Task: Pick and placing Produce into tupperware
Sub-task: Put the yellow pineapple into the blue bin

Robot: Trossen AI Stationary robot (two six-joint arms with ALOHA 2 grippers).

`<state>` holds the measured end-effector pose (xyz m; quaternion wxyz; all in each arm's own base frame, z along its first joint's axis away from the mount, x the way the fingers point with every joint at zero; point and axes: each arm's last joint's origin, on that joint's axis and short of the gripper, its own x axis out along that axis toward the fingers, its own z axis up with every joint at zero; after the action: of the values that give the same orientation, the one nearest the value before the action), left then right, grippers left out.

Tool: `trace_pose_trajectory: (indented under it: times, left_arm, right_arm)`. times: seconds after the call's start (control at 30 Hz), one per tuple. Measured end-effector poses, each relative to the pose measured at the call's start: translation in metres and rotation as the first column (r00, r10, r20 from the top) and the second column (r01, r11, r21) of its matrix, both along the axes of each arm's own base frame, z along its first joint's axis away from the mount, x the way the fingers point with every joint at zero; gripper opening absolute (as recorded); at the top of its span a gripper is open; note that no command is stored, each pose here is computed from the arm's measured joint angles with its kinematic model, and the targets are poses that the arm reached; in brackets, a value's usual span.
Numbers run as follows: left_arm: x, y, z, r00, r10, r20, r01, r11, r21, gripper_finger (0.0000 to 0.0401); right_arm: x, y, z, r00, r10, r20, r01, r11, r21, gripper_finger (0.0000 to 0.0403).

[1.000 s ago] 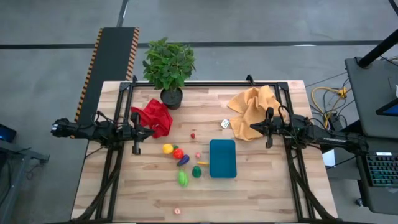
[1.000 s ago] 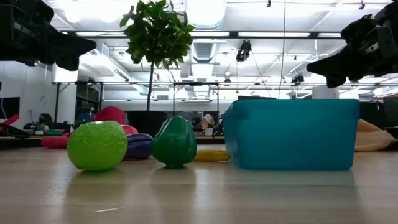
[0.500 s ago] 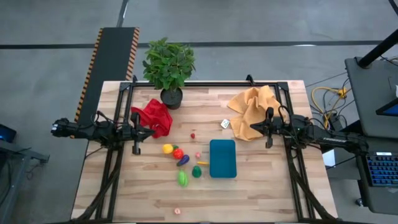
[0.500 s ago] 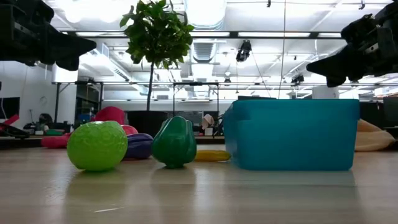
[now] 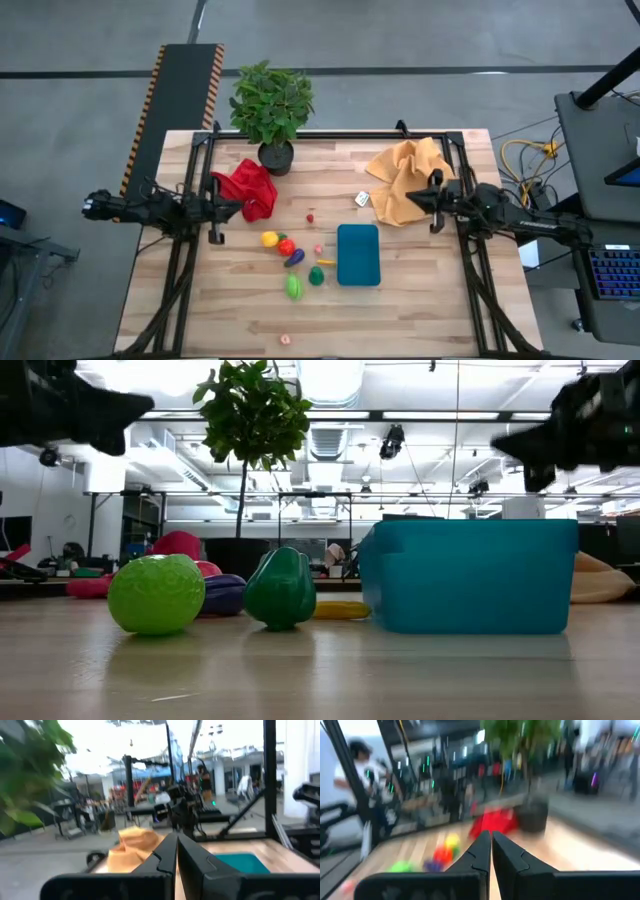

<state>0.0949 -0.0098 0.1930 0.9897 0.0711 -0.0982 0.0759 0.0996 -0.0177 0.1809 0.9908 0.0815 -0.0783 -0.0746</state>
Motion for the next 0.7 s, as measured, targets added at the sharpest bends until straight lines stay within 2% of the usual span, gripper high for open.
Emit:
trace_pose_trajectory:
  times: [0.13, 0.23, 0.4, 0.57, 0.7]
  left_arm:
    - [-0.002, 0.003, 0.009, 0.991, 0.099, 0.086, -0.097, 0.995, -0.029, 0.0]
    - [0.0, 0.003, 0.012, 0.989, 0.105, 0.108, -0.102, 0.994, -0.034, 0.0]
    - [0.008, 0.003, 0.009, 0.99, 0.137, 0.028, -0.137, 0.99, -0.018, 0.0022]
    - [0.021, 0.001, 0.012, 0.988, 0.145, -0.055, -0.144, 0.989, 0.017, 0.0101]
    - [0.03, -0.001, 0.028, 0.984, 0.17, -0.056, -0.162, 0.979, 0.123, 0.0154]
  right_arm:
    - [-0.004, 0.001, 0.019, 0.98, -0.005, 0.199, 0.016, 0.998, -0.056, 0.0009]
    - [-0.007, 0.0, 0.028, 0.955, -0.047, 0.292, 0.065, 0.997, -0.051, 0.001]
    - [-0.002, -0.002, 0.024, 0.97, -0.078, 0.23, 0.099, 0.992, -0.082, 0.004]
    - [0.006, -0.003, 0.021, 0.979, -0.082, 0.187, 0.1, 0.991, -0.09, 0.0115]
    - [0.012, -0.004, 0.025, 0.986, -0.102, 0.133, 0.127, 0.973, -0.194, 0.0173]
